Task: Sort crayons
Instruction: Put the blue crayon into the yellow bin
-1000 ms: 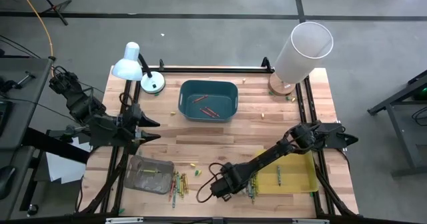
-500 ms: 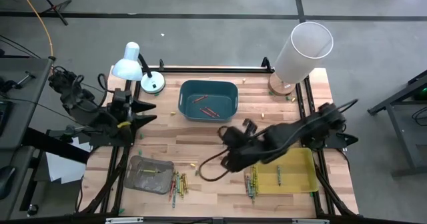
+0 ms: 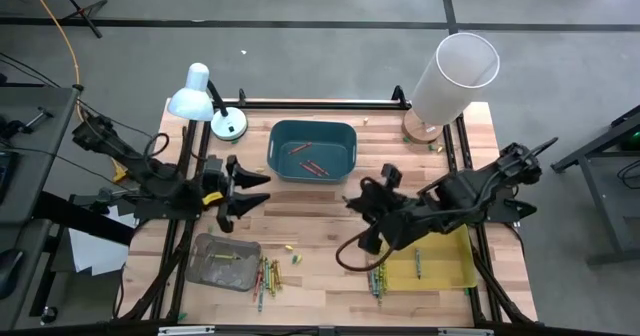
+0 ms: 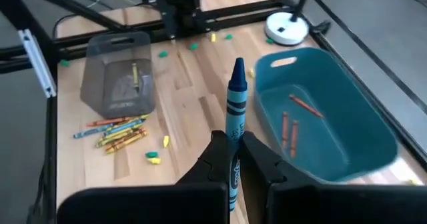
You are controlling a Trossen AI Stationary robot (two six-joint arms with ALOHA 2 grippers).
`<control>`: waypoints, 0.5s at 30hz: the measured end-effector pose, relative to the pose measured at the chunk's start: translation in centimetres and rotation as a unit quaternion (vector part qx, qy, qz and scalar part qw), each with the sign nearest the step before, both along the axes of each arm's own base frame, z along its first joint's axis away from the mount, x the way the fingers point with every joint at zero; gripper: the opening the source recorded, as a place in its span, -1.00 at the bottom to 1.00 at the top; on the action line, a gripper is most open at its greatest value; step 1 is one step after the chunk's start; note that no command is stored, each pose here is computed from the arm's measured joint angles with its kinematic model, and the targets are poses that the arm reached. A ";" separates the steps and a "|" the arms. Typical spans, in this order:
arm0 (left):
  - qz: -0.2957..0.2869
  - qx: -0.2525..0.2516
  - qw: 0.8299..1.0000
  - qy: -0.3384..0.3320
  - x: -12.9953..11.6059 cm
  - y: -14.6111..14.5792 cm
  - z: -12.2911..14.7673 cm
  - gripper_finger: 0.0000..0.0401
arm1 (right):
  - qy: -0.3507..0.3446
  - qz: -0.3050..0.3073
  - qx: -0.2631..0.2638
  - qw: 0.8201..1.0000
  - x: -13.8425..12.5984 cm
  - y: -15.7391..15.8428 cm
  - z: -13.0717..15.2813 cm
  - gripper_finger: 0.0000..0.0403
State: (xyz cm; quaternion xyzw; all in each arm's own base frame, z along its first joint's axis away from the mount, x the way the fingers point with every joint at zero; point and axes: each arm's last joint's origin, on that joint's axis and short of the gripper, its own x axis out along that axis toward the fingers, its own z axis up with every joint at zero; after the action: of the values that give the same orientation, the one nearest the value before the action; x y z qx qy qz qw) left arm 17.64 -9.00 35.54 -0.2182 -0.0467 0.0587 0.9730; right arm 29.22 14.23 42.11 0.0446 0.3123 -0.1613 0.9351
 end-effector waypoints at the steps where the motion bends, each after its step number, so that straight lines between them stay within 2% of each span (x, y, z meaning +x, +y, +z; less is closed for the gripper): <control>1: -0.001 -0.003 1.000 -0.006 0.2 0.1 0.1 0.14 | -0.003 0.006 0.005 1.000 0.2 0.1 -0.8 -1.00; 4: -0.004 -0.010 1.000 -0.023 0.6 0.3 0.3 0.14 | -0.033 0.036 0.047 0.998 -0.1 0.1 -3.6 -1.00; 8: -0.004 -0.012 0.999 -0.036 0.7 0.8 0.6 0.14 | -0.138 0.059 0.104 0.983 -2.1 -2.0 -5.8 -1.00; 12: 0.007 -0.007 0.999 -0.036 0.9 1.2 0.6 0.14 | -0.276 0.092 0.140 0.946 -4.5 -4.5 -6.7 -1.00; 15: 0.015 -0.005 0.999 -0.034 1.3 1.6 0.5 0.14 | -0.329 0.106 0.158 0.925 -5.7 -5.7 -7.4 -1.00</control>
State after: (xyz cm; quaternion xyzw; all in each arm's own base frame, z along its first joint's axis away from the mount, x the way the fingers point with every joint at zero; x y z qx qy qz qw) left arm 18.95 -7.39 36.05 -0.2243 -0.0826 0.0658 0.9688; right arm 23.52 8.55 34.66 0.2093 0.0114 0.0139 0.9777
